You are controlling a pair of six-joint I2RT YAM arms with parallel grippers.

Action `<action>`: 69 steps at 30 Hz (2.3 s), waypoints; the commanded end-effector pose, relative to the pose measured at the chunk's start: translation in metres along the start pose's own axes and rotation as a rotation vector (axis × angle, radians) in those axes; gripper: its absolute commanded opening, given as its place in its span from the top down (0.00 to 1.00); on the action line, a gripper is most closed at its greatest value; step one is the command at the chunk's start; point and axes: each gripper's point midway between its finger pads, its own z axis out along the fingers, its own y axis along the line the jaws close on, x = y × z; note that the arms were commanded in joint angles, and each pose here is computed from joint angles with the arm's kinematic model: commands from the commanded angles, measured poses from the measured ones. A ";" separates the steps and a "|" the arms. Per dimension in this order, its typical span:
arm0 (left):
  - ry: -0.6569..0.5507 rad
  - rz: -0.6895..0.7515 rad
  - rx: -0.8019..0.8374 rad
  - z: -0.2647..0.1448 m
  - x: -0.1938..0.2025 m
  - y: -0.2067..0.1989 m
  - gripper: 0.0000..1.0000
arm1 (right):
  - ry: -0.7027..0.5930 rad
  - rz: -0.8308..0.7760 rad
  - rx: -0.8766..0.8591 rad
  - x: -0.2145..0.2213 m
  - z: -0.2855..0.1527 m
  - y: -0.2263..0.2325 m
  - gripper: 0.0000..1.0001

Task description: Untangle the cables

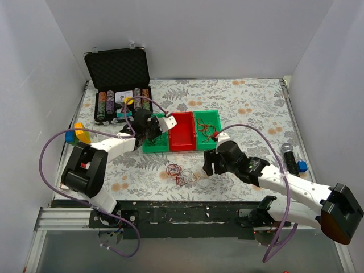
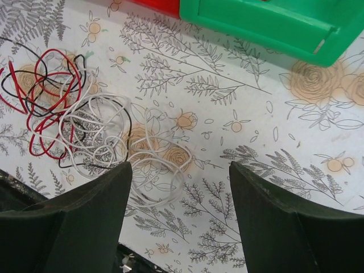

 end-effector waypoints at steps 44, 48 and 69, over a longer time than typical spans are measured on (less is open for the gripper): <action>-0.463 -0.152 0.005 -0.188 -0.172 0.036 0.02 | -0.382 -0.344 -0.063 -0.229 -0.012 0.060 0.99; -0.486 -0.160 -0.020 -0.197 -0.175 0.040 0.02 | -0.367 -0.387 -0.023 -0.244 0.026 0.052 0.99; -0.522 -0.045 0.231 -0.177 -0.154 -0.025 0.02 | -0.314 -0.276 -0.298 -0.184 0.028 0.079 0.36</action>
